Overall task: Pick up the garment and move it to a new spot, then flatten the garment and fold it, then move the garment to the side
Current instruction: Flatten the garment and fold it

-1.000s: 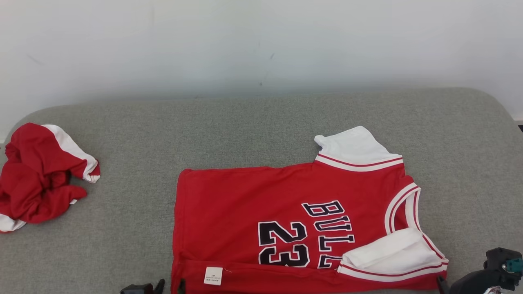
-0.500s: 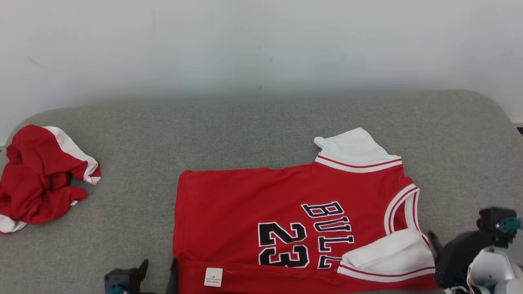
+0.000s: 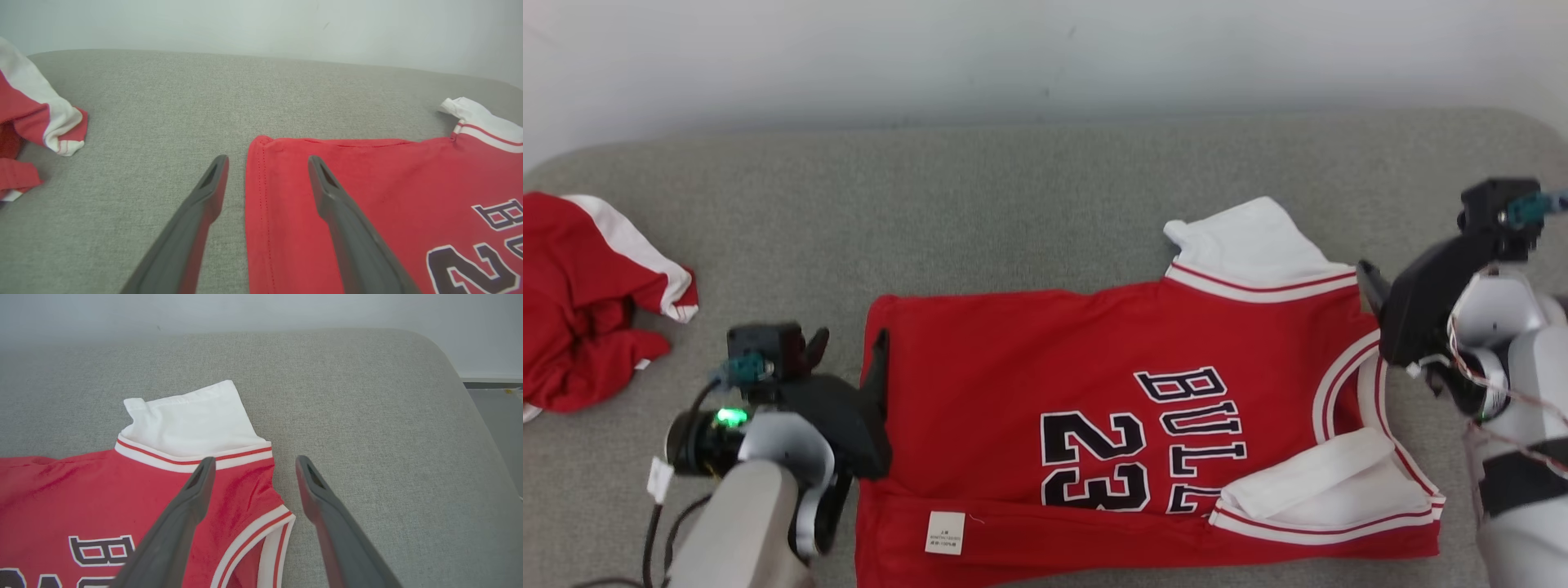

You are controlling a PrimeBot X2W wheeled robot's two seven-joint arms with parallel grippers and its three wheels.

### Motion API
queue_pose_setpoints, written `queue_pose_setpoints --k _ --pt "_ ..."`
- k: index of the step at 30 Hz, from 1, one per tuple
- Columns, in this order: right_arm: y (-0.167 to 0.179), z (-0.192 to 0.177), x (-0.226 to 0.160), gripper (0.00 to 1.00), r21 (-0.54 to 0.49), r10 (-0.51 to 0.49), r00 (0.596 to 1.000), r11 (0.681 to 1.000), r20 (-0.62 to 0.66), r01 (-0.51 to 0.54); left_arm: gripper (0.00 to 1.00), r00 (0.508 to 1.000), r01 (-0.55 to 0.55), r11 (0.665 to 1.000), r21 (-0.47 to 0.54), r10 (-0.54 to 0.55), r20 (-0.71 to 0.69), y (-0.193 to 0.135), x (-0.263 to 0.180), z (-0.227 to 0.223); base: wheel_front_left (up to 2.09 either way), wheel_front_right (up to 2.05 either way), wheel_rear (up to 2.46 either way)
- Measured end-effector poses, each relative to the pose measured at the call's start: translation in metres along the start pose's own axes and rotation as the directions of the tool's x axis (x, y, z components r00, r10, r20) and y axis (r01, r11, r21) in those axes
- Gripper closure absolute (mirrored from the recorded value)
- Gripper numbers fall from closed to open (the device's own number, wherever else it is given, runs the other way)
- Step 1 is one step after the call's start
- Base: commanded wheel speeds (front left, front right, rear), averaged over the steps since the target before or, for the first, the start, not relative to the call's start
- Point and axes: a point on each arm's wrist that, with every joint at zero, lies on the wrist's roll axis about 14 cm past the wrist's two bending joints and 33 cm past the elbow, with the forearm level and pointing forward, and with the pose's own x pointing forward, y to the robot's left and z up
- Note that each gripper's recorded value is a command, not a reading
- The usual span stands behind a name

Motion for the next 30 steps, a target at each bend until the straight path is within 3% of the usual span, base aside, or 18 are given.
queue_pose_setpoints --k 10,21,22,23,25,26,30 --pt "0.004 0.034 0.059 0.0 -0.04 0.003 1.0 0.999 -0.007 -0.004 0.0 0.992 -0.008 1.0 0.029 0.011 -0.123 0.011 0.056 -0.007 0.0 0.0 0.0" --pt "0.013 0.017 0.105 0.0 -0.063 0.013 0.997 0.998 -0.07 -0.018 0.0 0.959 0.007 0.998 0.068 0.013 -0.284 0.014 0.082 -0.047 0.0 0.0 0.0" --pt "0.012 0.016 0.106 0.0 -0.064 0.012 0.997 0.998 -0.073 -0.017 0.05 0.958 0.01 0.997 0.071 0.01 -0.287 0.013 0.082 -0.048 0.0 0.0 0.0" --pt "0.011 0.017 0.107 0.0 -0.066 0.01 0.997 0.998 -0.072 -0.015 0.45 0.956 0.018 0.997 0.072 0.004 -0.294 0.012 0.081 -0.048 0.0 0.0 0.0" --pt "0.008 0.017 0.107 0.0 -0.068 0.004 0.997 0.998 -0.074 -0.009 0.73 0.953 0.028 0.997 0.069 -0.006 -0.302 0.011 0.08 -0.049 0.0 0.0 0.0" --pt "0.007 0.016 0.107 0.0 -0.069 0.001 0.997 0.998 -0.078 -0.007 1.0 0.954 0.03 0.997 0.067 -0.008 -0.3 0.01 0.079 -0.049 0.0 0.0 0.0" --pt "0.005 0.014 0.11 0.0 -0.074 -0.003 0.997 0.997 -0.084 -0.003 1.0 0.958 0.034 0.997 0.074 -0.012 -0.287 0.01 0.08 -0.048 0.0 0.0 0.0"
